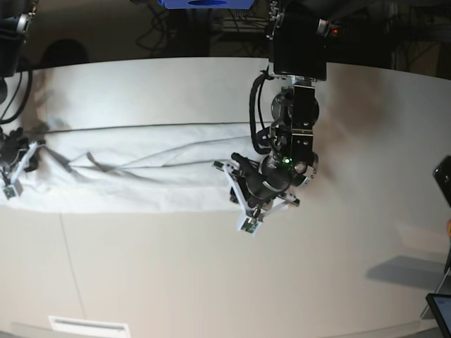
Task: Fold the T-shirt properly
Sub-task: 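Press the left gripper onto the folded strip and release it, then move the left gripper to the strip's end and grasp the fabric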
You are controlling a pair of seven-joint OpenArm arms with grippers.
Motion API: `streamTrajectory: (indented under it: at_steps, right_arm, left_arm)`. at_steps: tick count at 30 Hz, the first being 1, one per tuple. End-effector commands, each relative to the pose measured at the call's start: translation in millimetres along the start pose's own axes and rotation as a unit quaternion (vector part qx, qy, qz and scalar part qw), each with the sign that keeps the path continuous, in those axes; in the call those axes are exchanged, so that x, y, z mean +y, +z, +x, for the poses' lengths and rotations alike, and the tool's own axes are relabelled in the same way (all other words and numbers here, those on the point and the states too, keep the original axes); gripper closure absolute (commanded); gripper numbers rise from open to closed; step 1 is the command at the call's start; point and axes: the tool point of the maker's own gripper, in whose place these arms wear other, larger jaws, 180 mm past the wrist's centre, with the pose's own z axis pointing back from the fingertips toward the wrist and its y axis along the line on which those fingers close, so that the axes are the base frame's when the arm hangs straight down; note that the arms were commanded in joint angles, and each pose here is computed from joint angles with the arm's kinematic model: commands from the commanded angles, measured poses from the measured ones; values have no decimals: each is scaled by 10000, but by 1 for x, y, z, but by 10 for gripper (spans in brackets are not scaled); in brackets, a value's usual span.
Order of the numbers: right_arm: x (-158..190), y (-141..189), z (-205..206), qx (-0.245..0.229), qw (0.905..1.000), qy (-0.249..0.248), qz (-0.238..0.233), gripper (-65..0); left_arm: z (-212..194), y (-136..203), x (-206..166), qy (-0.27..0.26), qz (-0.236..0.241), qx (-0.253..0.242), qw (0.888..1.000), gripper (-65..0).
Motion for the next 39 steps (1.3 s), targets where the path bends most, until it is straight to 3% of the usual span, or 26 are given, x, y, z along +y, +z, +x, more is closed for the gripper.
streamTrajectory:
  at_steps: [1, 5, 9, 15, 17, 19, 21, 23, 25, 28, 33, 39]
  right_arm:
    - [-13, 10, 14, -125, 9997, 132, -188, -3]
    - [-15, 19, 24, -128, 9990, 310, -285, -3]
    - [-13, 32, 39, -262, 9972, 573, -407, -3]
    - [3, 56, 68, -711, 9902, 1065, -549, -3]
    - [6, 59, 66, -658, 9898, 1130, -562, -3]
    - [6, 58, 62, -542, 9905, 1129, -567, -3]
    - [9, 56, 61, -535, 9910, 1113, -527, -3]
    - [13, 54, 61, -559, 9916, 1062, -484, -3]
    - [15, 53, 60, -564, 9918, 1054, -462, -3]
    - [18, 51, 57, -501, 9922, 1059, -435, -3]
    - [20, 50, 50, -429, 9926, 1067, -398, -3]
    - [23, 48, 49, -423, 9929, 1057, -358, -3]
  left_arm:
    - [28, 10, 2, -69, 27, -422, 9991, -79]
    - [52, 38, 18, -98, 338, -917, 9952, -79]
    - [46, 59, 51, 304, 746, -1091, 9908, -79]
    - [2, 80, 86, 825, 1241, -897, 9848, -84]
    - [-13, 89, 90, 914, 1376, -830, 9828, -87]
    - [-26, 97, 96, 910, 1504, -727, 9817, -118]
    - [-39, 102, 97, 877, 1555, -608, 9820, -208]
    - [-49, 103, 95, 953, 1398, -434, 9846, -309]
    - [-53, 105, 93, 1113, 1116, -386, 9867, -363]
    - [-46, 116, 95, 1580, 616, -798, 9823, -381]
    - [-43, 155, 117, 2315, 66, -1581, 9599, -437]
    - [-56, 157, 125, 2677, -314, -1571, 9501, -452]
